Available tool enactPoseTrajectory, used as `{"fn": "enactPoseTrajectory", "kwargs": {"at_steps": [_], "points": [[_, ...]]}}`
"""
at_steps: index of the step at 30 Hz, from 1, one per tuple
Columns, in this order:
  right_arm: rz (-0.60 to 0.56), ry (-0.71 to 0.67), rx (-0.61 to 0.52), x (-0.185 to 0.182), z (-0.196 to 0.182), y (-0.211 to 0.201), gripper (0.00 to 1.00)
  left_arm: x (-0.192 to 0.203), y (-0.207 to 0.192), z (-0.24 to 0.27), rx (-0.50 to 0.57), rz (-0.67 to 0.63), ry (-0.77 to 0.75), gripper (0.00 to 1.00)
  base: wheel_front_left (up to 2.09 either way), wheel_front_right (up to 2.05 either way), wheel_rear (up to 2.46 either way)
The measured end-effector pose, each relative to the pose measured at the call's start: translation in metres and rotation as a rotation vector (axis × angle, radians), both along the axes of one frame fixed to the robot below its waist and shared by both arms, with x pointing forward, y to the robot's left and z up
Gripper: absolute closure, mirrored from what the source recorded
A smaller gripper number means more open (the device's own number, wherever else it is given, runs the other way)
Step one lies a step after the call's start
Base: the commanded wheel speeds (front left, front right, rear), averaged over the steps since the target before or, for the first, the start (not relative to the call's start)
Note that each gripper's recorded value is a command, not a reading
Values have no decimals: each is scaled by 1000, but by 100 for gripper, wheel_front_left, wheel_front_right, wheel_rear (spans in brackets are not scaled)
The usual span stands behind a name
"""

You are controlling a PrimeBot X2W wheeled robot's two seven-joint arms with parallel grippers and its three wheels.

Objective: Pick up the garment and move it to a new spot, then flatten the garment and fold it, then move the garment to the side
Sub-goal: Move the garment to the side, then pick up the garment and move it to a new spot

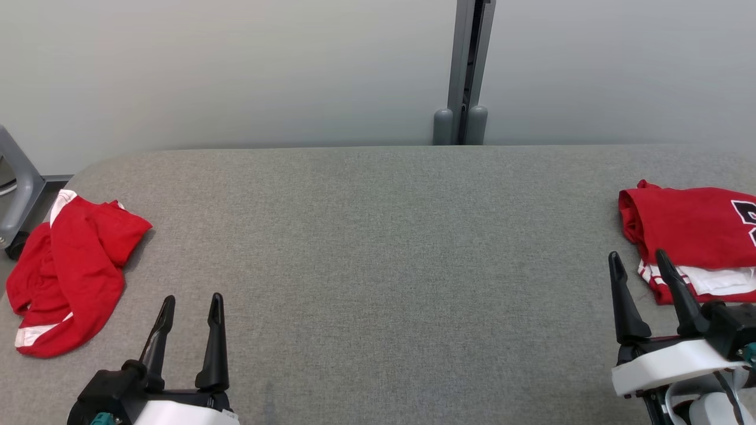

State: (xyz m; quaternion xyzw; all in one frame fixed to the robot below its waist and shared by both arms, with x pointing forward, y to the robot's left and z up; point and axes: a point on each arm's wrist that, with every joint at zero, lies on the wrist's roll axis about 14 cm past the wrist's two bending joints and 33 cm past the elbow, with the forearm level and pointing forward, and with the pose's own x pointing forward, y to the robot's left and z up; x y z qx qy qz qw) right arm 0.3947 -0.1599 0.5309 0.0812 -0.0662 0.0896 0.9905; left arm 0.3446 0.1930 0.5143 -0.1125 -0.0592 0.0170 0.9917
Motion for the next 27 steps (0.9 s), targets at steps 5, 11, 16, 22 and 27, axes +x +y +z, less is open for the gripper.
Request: {"fn": "enactPoseTrajectory", "kwargs": {"at_steps": [5,11,16,22,27], "points": [[16,11,6,-1,-4,11,0,-1,0,-3,-1,4,10,0,0,0,0],[26,22,0,-4,-9,16,0,0,-2,0,4,-3,2,0,0,0,0],[21,20,0,-5,-8,15,0,2,-6,2,4,-13,-5,0,0,0,0],[20,19,0,-6,-8,15,0,2,-7,3,6,-16,-6,0,0,0,0],[24,21,3,-6,-9,16,0,3,-8,3,6,-18,-6,0,0,0,0]]}}
